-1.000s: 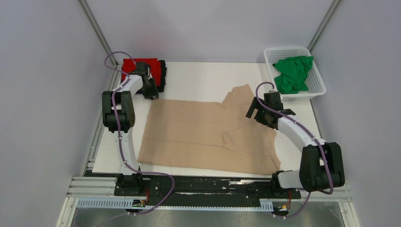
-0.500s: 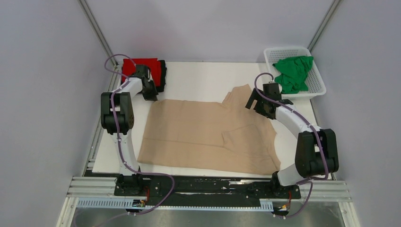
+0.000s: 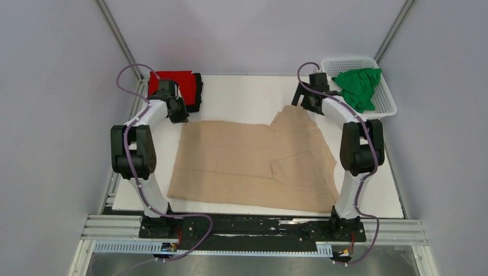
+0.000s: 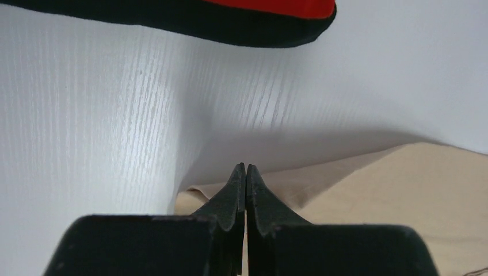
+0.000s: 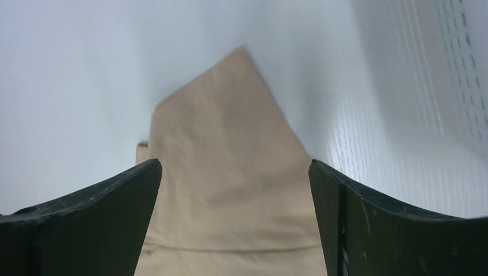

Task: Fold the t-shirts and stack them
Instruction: Grab the side of the flattened tshirt furthest away from the robot with both arms, then fold the other side of the tshirt into a rectangle, then rotate the tshirt 90 degrees

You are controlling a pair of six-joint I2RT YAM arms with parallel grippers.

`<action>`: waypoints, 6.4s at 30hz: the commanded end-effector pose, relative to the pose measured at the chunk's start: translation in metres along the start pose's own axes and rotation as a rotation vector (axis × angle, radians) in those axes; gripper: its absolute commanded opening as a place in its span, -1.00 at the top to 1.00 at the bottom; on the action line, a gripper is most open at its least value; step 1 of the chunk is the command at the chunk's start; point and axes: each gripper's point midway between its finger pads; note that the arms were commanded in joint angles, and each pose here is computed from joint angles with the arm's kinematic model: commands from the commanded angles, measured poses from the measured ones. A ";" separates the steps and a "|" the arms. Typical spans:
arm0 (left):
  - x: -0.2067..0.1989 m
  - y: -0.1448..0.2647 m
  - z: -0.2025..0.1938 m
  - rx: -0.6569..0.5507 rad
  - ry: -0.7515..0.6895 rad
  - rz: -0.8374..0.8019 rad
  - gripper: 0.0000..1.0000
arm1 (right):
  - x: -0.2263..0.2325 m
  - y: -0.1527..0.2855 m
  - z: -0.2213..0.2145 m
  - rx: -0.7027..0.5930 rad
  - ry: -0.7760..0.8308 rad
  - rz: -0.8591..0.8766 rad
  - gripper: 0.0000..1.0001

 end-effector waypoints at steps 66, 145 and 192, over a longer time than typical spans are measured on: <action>0.064 0.115 -0.088 -0.306 0.242 0.199 1.00 | -0.026 0.225 -0.182 0.359 0.101 0.066 1.00; -0.092 0.038 -0.223 0.327 0.026 -0.382 -1.00 | -0.053 0.101 -0.214 0.301 -0.468 -0.049 -1.00; -0.122 0.140 -0.289 0.292 -0.336 -0.446 -1.00 | 0.014 0.125 -0.181 0.277 -0.043 0.114 -0.98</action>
Point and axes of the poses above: each gripper's point midway between its finger pads, its own y axis back along the fingers, its own x axis along the line the jaws close on, z = x × y
